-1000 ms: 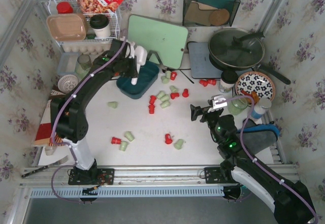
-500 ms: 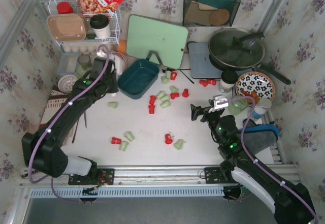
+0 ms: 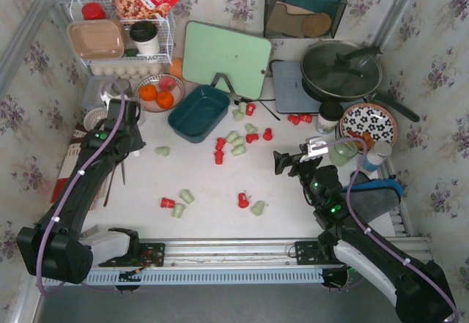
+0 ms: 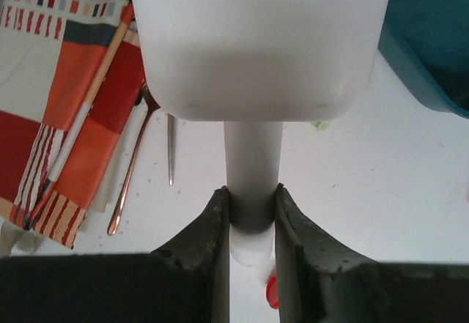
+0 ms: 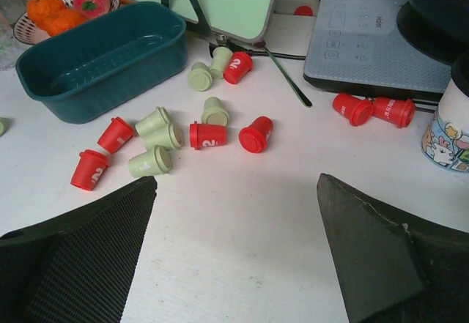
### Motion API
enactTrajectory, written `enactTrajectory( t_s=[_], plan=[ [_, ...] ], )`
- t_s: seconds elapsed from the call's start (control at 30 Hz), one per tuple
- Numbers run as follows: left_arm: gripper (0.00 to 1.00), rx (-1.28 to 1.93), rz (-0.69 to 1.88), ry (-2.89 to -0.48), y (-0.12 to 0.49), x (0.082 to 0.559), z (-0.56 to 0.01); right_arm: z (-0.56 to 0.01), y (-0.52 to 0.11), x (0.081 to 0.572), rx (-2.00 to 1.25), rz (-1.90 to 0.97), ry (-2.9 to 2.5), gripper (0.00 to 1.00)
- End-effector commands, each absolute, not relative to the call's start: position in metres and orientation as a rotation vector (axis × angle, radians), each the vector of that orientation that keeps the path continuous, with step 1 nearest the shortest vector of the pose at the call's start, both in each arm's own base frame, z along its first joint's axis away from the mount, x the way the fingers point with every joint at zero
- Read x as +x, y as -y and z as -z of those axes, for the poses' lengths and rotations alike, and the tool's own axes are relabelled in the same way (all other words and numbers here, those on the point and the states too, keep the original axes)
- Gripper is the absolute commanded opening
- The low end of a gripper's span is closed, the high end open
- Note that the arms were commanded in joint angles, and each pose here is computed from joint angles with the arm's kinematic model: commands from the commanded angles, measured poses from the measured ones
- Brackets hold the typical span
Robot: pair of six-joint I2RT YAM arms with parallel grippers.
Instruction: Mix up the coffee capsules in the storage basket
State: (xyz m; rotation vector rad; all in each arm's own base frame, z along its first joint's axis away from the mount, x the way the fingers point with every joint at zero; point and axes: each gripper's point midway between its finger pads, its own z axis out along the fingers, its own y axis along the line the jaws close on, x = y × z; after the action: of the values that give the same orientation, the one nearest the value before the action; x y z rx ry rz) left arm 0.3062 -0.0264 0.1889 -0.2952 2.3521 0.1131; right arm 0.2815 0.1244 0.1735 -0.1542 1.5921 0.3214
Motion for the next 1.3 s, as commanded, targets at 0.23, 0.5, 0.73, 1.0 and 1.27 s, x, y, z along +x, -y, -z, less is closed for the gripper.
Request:
enactTrajectory(
  t_s=[0.23, 0.5, 0.73, 1.0, 1.27],
  plan=[
    [0.0, -0.572, -0.128, -2.443, -0.005, 0.28, -0.164, -0.181, -0.125, 0.283, -0.138, -0.329, -1.572, 1.0],
    [0.0, -0.889, -0.039, -2.4, -0.035, 0.269, -0.131, -0.181, -0.126, 0.282, -0.142, -0.34, -1.576, 1.0],
    [0.0, -1.03, -0.082, -2.393, -0.047, 0.276, -0.098, -0.181, -0.127, 0.282, -0.142, -0.344, -1.58, 1.0],
    [0.0, -0.989, 0.043, -2.47, -0.032, 0.305, -0.079, -0.178, -0.129, 0.284, -0.149, -0.344, -1.594, 1.0],
    [0.04, -1.027, 0.011, -2.541, -0.03, 0.307, -0.045, -0.174, -0.128, 0.285, -0.149, -0.335, -1.606, 1.0]
  ],
)
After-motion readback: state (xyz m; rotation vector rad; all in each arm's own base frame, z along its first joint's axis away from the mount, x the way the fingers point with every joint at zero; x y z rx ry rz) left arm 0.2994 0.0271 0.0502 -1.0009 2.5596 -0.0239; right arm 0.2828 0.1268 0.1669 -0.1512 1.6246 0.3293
